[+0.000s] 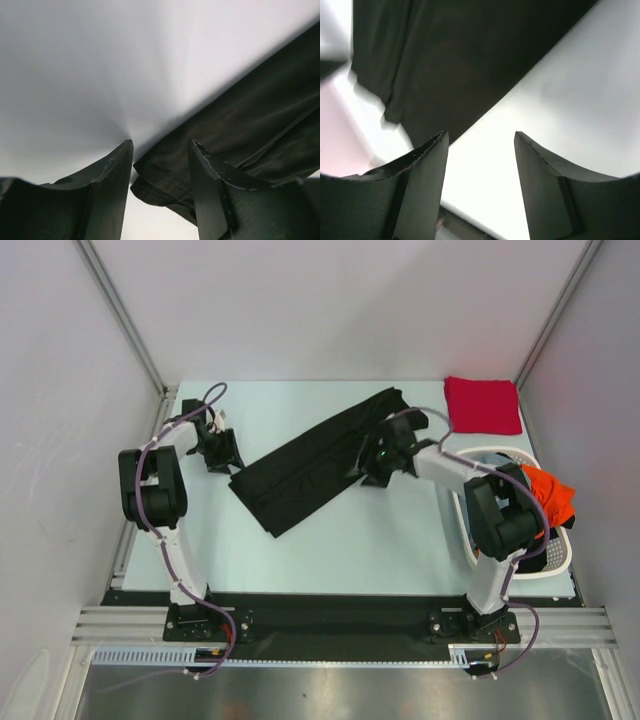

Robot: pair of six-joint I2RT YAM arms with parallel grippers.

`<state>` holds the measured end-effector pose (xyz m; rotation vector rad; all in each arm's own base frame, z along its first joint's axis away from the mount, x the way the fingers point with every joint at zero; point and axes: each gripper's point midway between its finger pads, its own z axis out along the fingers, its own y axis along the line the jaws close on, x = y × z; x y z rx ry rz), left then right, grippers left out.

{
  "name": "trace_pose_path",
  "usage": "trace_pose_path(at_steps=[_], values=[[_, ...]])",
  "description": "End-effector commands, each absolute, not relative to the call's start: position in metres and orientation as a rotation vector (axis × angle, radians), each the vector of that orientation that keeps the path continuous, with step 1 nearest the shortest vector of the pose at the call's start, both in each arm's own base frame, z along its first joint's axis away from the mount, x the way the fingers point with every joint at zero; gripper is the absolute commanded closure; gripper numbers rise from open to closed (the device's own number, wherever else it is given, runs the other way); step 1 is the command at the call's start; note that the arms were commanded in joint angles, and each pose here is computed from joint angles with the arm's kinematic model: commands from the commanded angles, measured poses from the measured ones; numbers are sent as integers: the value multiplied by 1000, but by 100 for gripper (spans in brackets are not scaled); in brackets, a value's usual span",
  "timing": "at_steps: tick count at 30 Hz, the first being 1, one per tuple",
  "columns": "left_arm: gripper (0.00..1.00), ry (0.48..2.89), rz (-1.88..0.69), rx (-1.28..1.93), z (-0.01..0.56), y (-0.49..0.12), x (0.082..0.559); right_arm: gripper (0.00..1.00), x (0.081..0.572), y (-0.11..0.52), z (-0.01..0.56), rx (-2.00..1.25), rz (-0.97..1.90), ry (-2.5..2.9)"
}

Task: Fold and stack the t-shirts
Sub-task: Fold the tshirt

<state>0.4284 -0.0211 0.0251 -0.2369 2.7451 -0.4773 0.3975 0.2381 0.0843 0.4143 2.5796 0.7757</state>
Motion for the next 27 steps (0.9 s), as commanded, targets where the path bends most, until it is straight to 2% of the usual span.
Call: trace_pose_path(at_steps=[1, 4, 12, 18, 22, 27], values=[[47, 2716, -440, -131, 28, -13, 440, 40, 363, 308, 110, 471, 1191, 2489], [48, 2721, -456, -134, 26, -14, 438, 43, 337, 341, 107, 536, 1355, 2467], [55, 2771, -455, -160, 15, -15, 416, 44, 279, 403, 90, 682, 1479, 2470], [64, 2781, -460, -167, 14, -16, 410, 44, 255, 421, 67, 816, 1394, 2544], [77, 2782, -458, -169, 12, -15, 411, 45, 246, 423, 57, 892, 1330, 2552], [79, 2774, -456, -189, 13, -15, 413, 47, 242, 438, 46, 932, 1325, 2585]])
